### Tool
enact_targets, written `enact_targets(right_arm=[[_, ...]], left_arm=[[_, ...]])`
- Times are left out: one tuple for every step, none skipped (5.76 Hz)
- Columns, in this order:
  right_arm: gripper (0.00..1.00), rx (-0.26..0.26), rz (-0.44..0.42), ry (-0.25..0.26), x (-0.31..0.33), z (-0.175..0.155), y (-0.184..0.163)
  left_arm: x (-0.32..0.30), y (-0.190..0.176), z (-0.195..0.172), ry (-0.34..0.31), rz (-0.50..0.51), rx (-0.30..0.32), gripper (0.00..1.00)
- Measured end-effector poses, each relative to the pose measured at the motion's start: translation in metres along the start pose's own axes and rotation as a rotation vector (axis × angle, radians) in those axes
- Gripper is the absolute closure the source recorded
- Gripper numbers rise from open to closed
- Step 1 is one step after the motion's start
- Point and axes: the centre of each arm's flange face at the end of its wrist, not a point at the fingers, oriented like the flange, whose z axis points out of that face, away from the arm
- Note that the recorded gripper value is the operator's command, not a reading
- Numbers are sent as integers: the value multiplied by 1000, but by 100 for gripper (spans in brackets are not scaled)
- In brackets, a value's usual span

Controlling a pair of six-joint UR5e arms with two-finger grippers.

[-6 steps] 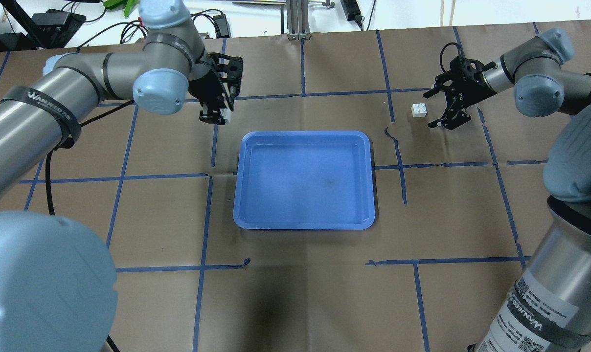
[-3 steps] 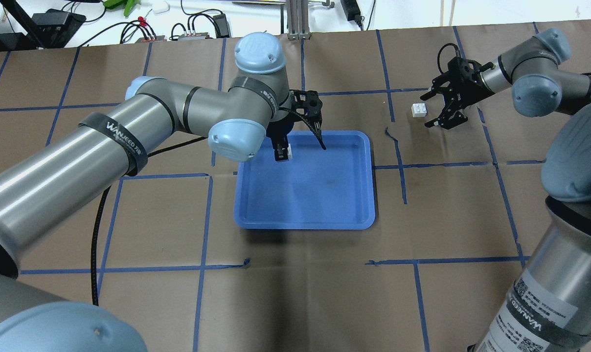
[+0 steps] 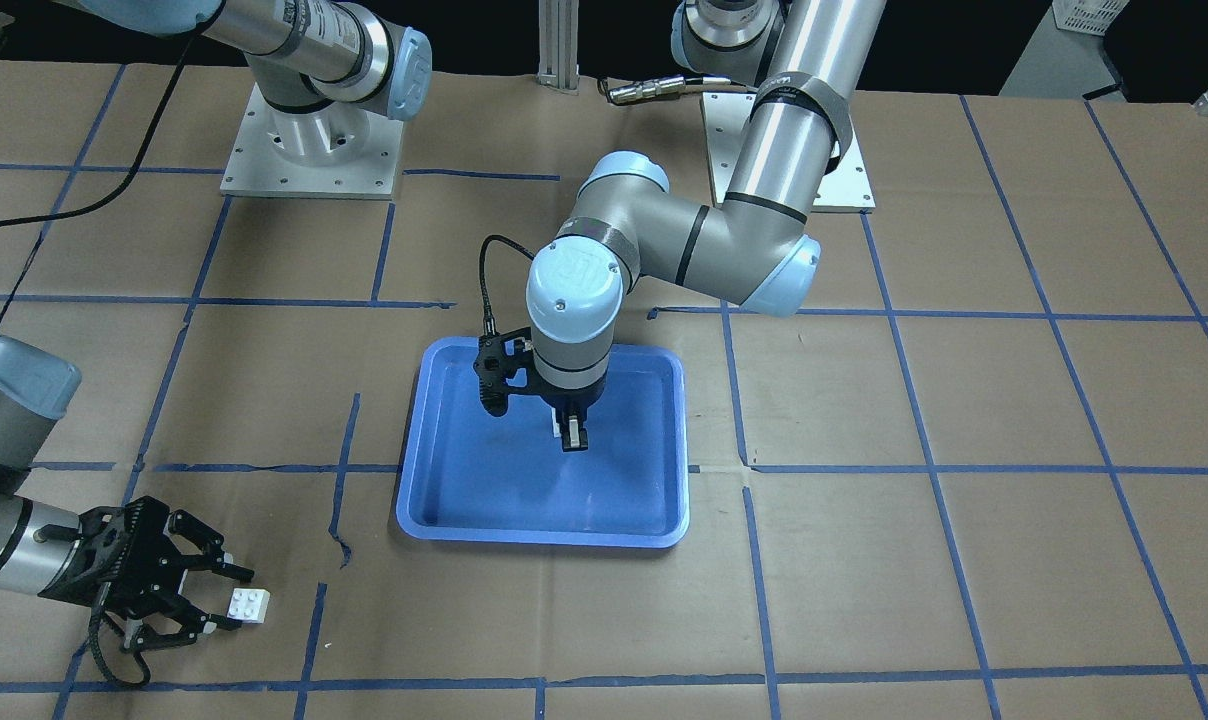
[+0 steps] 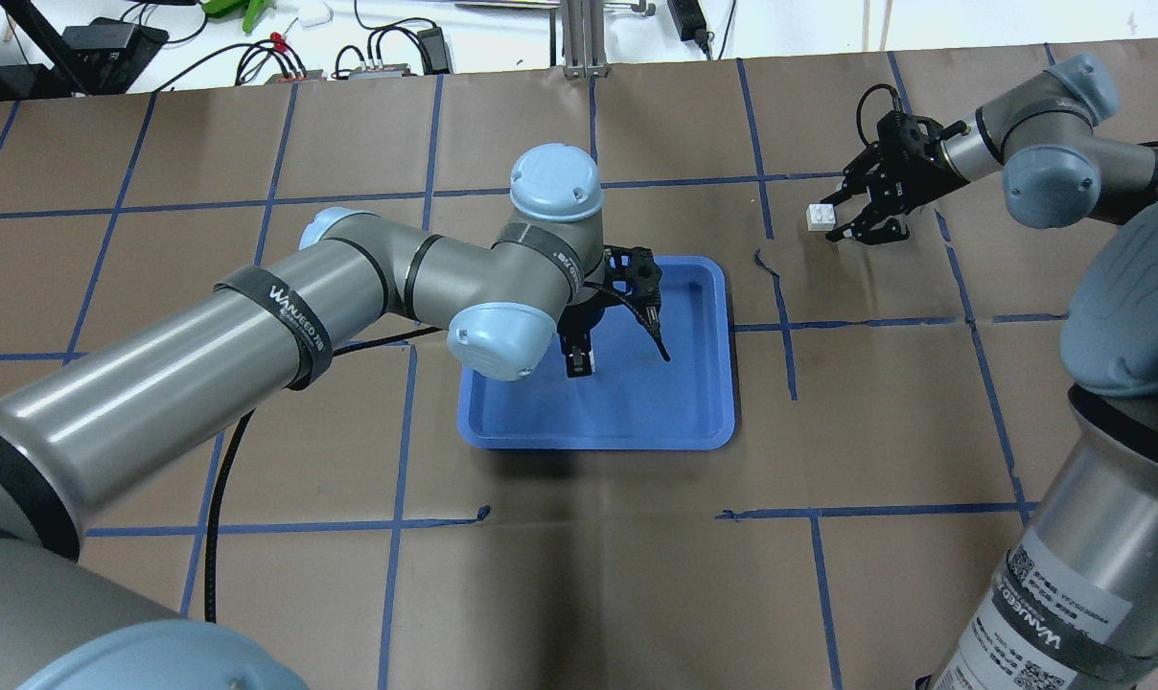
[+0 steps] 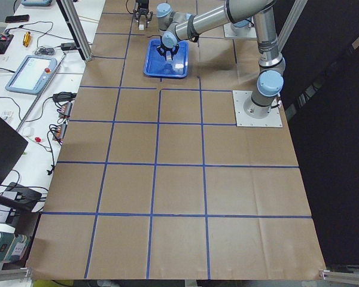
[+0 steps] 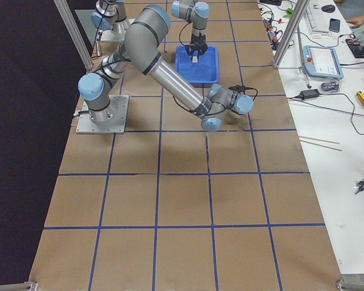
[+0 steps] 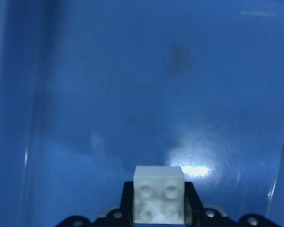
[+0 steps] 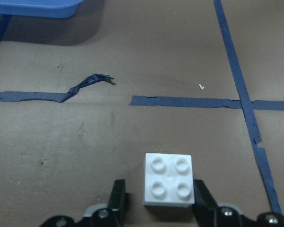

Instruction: Assemble white blocks and place on blue tray

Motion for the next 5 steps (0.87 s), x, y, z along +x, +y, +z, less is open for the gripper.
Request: enact_targets(right_arm=[[69, -1, -1, 1, 0, -1, 0], [70, -2, -3, 4, 1, -2, -1], [71, -4, -2, 7, 2, -5, -3], [71, -7, -1, 14, 4, -9, -5], [72, -12, 3, 28, 9, -17, -10]], left_arm=[[5, -6, 7, -2, 11, 0, 92], [9, -9, 12, 0, 19, -2, 38], [9, -11, 16, 3, 22, -4, 2], [9, -11, 15, 1, 29, -4, 2], [8, -11, 7, -8, 36, -2, 1]])
